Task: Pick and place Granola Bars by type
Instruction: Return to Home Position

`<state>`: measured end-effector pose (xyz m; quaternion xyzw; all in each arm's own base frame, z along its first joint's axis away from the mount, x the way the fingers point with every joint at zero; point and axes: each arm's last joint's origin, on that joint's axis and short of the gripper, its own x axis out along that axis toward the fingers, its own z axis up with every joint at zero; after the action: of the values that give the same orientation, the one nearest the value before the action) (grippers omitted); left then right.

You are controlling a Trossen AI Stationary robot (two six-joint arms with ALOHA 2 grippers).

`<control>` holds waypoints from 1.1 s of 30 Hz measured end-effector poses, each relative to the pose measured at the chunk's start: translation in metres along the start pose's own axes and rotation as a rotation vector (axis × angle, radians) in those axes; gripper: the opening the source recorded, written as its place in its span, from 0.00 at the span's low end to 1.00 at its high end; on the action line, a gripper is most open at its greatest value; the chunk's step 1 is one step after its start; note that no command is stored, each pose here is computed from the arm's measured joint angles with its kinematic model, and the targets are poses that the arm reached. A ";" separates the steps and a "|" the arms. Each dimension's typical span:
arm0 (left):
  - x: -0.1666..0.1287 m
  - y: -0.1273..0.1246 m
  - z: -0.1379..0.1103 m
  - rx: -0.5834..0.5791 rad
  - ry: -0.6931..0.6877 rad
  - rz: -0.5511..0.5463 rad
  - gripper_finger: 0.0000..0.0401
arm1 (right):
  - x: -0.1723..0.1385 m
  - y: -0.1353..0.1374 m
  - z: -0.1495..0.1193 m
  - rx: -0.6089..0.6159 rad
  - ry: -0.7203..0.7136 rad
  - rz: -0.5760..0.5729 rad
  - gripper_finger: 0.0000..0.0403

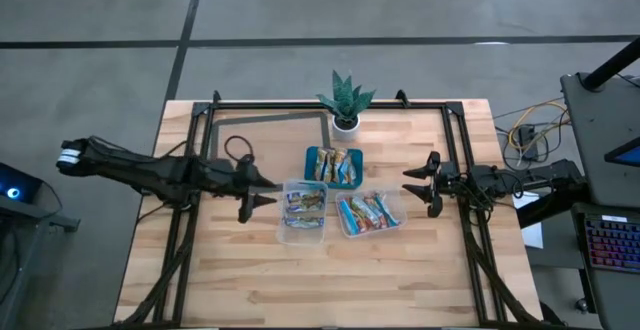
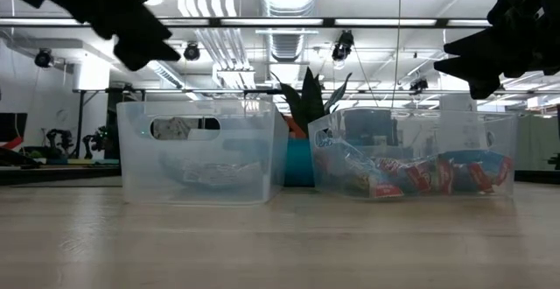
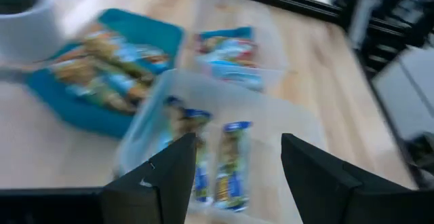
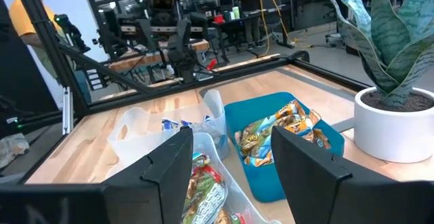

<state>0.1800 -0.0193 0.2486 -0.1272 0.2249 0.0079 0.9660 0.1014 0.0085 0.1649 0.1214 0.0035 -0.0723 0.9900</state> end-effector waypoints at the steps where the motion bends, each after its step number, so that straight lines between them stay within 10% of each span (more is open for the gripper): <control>1: -0.003 0.002 -0.005 -0.010 -0.011 0.023 0.49 | 0.000 0.000 0.000 0.000 0.000 -0.001 0.47; 33: -0.031 0.001 -0.102 0.045 -0.172 -0.387 0.49 | 0.000 0.000 0.000 0.000 0.000 0.000 0.47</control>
<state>0.1080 -0.0427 0.1734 -0.1451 0.1129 -0.1718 0.9678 0.1015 0.0085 0.1649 0.1214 0.0037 -0.0725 0.9900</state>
